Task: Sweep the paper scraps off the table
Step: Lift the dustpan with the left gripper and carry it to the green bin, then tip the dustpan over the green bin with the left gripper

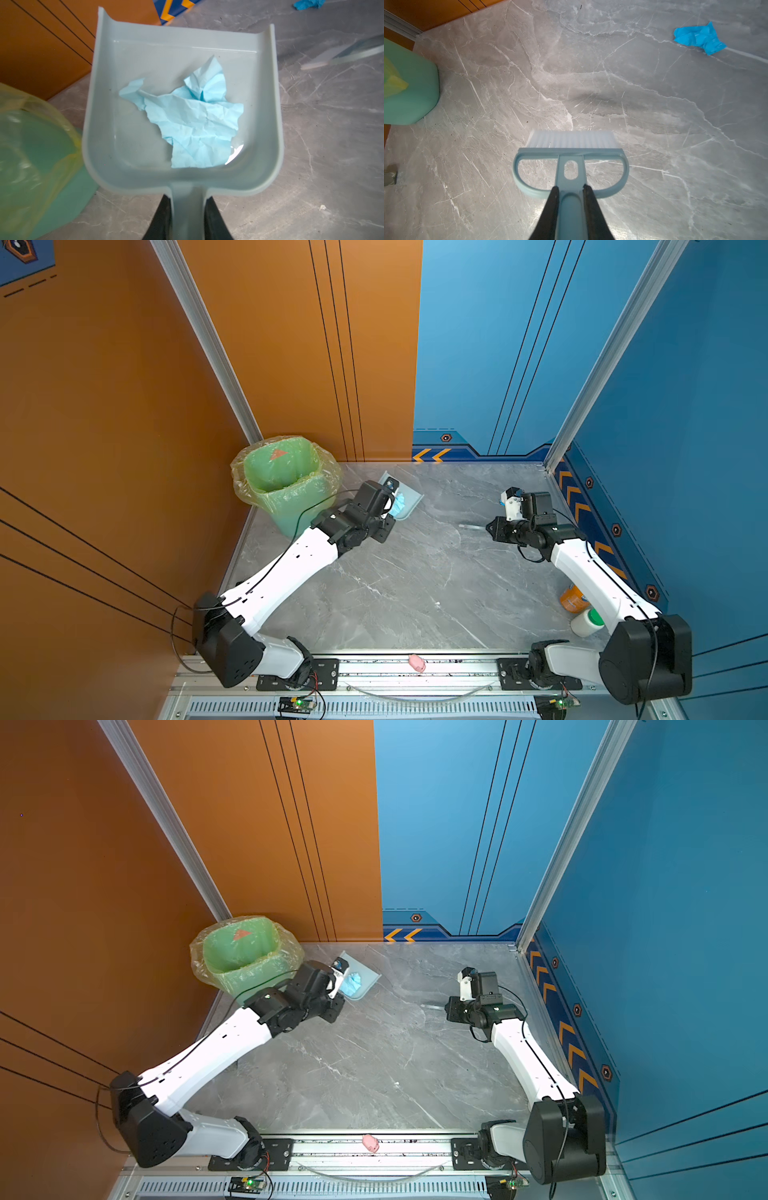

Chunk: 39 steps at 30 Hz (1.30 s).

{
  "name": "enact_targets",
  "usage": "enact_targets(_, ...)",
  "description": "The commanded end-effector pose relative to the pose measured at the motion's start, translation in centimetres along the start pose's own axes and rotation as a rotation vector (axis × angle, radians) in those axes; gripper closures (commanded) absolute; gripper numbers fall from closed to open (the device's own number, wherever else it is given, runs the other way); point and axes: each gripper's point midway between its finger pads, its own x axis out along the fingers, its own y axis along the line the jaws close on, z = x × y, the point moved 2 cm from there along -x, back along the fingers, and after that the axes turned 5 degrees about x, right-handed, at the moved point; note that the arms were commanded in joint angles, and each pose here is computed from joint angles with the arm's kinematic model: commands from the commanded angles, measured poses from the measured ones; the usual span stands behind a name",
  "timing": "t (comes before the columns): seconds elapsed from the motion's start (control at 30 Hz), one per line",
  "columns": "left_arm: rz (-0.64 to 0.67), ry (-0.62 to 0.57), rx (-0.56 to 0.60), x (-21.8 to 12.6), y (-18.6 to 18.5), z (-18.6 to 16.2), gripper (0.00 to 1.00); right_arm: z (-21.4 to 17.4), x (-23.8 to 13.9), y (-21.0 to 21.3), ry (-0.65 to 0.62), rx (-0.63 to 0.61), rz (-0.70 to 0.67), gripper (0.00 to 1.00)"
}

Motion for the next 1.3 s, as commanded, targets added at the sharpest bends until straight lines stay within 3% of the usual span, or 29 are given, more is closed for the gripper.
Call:
enact_targets(0.0,0.085,-0.003,-0.007,-2.6,3.4,0.0,1.00,0.2,0.4,0.2,-0.003,0.016,0.022,1.00)
enact_targets(0.33,0.342,-0.046,-0.168,-6.6,14.4,-0.1,1.00,0.0,1.0,0.4,0.014,0.016,0.026,1.00)
enact_targets(0.63,0.460,-0.087,-0.252,-8.0,21.6,0.8,1.00,0.1,1.7,0.8,0.030,0.012,0.032,1.00)
enact_targets(1.0,0.551,0.028,-0.269,-6.4,26.7,-1.6,1.00,0.3,1.7,1.4,0.026,0.005,0.037,1.00)
enact_targets(1.27,0.641,0.195,-0.185,-6.0,28.1,-3.7,1.00,0.1,1.6,1.7,0.024,0.003,0.040,1.00)
